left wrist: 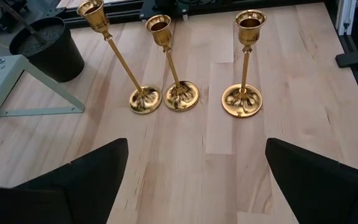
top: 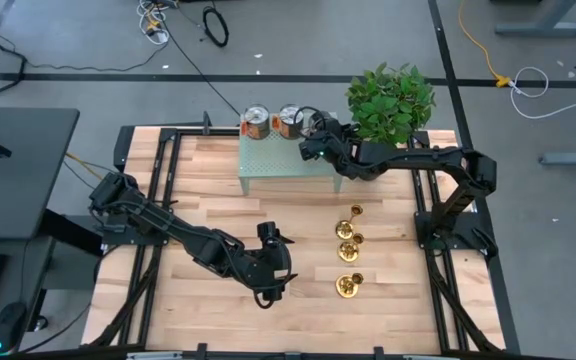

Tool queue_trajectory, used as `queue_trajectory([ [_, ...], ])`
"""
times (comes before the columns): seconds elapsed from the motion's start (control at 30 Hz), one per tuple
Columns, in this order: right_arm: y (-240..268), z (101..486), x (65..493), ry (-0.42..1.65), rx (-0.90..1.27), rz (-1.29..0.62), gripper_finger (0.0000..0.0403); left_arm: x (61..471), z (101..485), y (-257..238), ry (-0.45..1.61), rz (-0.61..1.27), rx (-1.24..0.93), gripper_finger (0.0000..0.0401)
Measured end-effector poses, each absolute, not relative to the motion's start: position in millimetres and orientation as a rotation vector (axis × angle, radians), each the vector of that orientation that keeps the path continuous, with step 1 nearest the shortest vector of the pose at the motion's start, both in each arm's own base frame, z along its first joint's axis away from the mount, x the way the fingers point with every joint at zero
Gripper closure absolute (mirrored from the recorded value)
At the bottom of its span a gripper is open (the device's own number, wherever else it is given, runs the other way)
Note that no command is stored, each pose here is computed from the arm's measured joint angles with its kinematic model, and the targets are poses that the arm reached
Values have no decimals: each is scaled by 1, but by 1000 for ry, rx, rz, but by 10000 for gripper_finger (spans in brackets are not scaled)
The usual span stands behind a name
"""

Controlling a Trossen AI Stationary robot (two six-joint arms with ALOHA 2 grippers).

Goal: Pick & Place candle stick holders
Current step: Put the silver scented candle on the shelf aligned with the other silver scented candles

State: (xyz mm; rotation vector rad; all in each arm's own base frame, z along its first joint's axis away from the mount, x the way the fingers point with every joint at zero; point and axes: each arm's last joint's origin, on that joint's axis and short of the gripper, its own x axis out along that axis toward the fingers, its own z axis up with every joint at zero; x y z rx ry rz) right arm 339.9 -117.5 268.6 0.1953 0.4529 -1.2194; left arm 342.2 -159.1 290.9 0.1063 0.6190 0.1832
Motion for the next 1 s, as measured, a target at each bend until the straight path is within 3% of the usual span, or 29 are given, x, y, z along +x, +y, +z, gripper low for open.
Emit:
queue_trajectory([
  [1.0,-120,276,332,485,210,-1170,68,345,294,-161,575,177,79,11],
])
